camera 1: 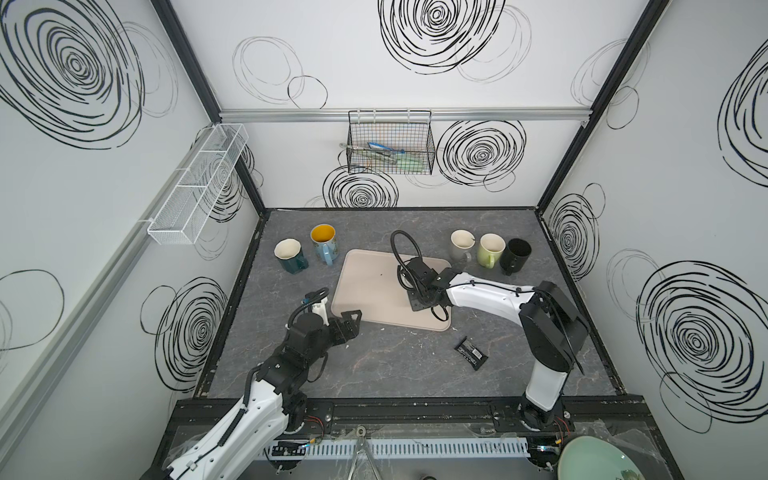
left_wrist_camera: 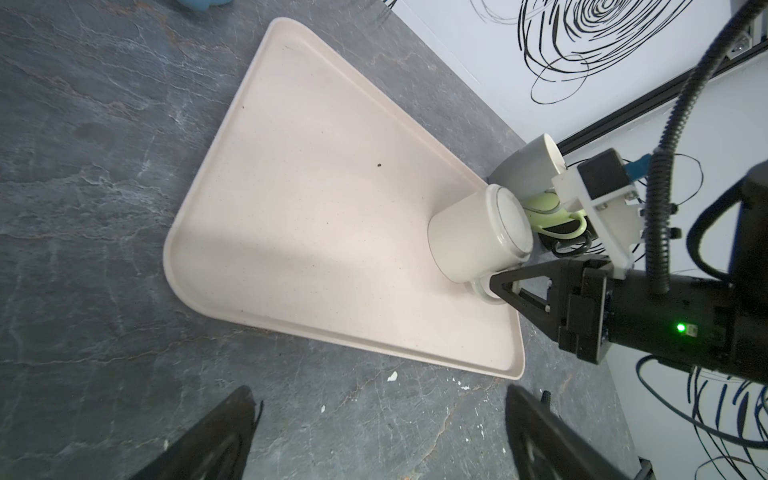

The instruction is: Turn the mug right side up

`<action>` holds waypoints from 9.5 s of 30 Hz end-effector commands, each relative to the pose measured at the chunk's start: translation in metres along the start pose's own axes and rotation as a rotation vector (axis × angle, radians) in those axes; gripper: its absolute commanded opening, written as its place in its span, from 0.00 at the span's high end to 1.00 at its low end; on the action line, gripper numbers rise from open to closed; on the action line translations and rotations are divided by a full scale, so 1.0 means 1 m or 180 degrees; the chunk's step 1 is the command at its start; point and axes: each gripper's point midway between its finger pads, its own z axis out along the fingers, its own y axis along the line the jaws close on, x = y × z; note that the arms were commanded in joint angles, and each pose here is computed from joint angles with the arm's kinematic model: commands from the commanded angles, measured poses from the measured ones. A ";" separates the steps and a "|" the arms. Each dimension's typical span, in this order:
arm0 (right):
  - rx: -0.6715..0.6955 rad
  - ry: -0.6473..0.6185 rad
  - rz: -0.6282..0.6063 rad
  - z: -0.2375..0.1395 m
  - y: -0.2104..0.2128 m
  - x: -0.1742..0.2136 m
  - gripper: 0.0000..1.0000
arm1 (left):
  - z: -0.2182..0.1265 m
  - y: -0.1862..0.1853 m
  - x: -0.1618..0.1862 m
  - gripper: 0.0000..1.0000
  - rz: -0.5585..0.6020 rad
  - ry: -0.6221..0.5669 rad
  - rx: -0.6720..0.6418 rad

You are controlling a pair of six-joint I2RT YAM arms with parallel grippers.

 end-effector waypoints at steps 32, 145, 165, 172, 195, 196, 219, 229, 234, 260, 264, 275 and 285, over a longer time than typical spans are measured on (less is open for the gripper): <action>-0.0394 -0.0302 0.0088 -0.039 0.012 -0.025 0.94 | -0.002 -0.018 -0.008 0.04 0.0015 -0.0037 0.0240; -0.3643 -0.2031 0.1063 -0.229 0.023 -0.042 1.00 | 0.020 -0.230 -0.010 0.45 0.0165 0.0363 0.2088; -0.4163 -0.1971 0.1382 -0.250 0.027 -0.043 1.00 | 0.026 -0.244 -0.013 0.62 0.0074 0.0357 0.2284; -0.4170 -0.1940 0.1392 -0.249 0.030 -0.041 1.00 | 0.027 -0.248 -0.020 0.68 0.0040 0.0311 0.2308; -0.4205 -0.1820 0.1312 -0.245 0.055 -0.038 1.00 | 0.018 -0.264 -0.046 0.67 -0.0368 0.0111 0.2555; -0.4221 -0.1815 0.1306 -0.246 0.056 -0.037 1.00 | 0.017 -0.265 -0.048 0.67 -0.0380 0.0096 0.2578; -0.3781 -0.1662 0.1400 -0.213 0.045 -0.039 0.84 | 0.015 -0.259 -0.055 1.00 -0.0034 -0.0066 0.2253; -0.3522 -0.1679 0.1447 -0.206 0.029 -0.044 0.54 | 0.030 -0.253 -0.064 1.00 0.0398 -0.0110 0.1731; -0.3458 -0.1684 0.1449 -0.204 0.025 -0.043 0.36 | 0.038 -0.246 -0.063 1.00 0.0497 -0.0111 0.1558; -0.2582 -0.2254 0.1371 -0.202 -0.042 -0.020 0.03 | 0.056 -0.114 -0.144 1.00 0.0596 -0.0532 -0.0060; -0.2456 -0.2203 0.1287 -0.197 -0.046 -0.015 0.03 | 0.049 -0.072 -0.171 1.00 0.0632 -0.0660 -0.0597; -0.2431 -0.2000 0.1204 -0.184 -0.050 -0.004 0.03 | 0.086 -0.032 -0.205 1.00 0.1139 -0.0645 -0.1831; -0.2340 -0.1951 0.1173 -0.180 -0.068 0.006 0.02 | 0.149 -0.017 -0.208 1.00 0.1431 -0.0428 -0.2296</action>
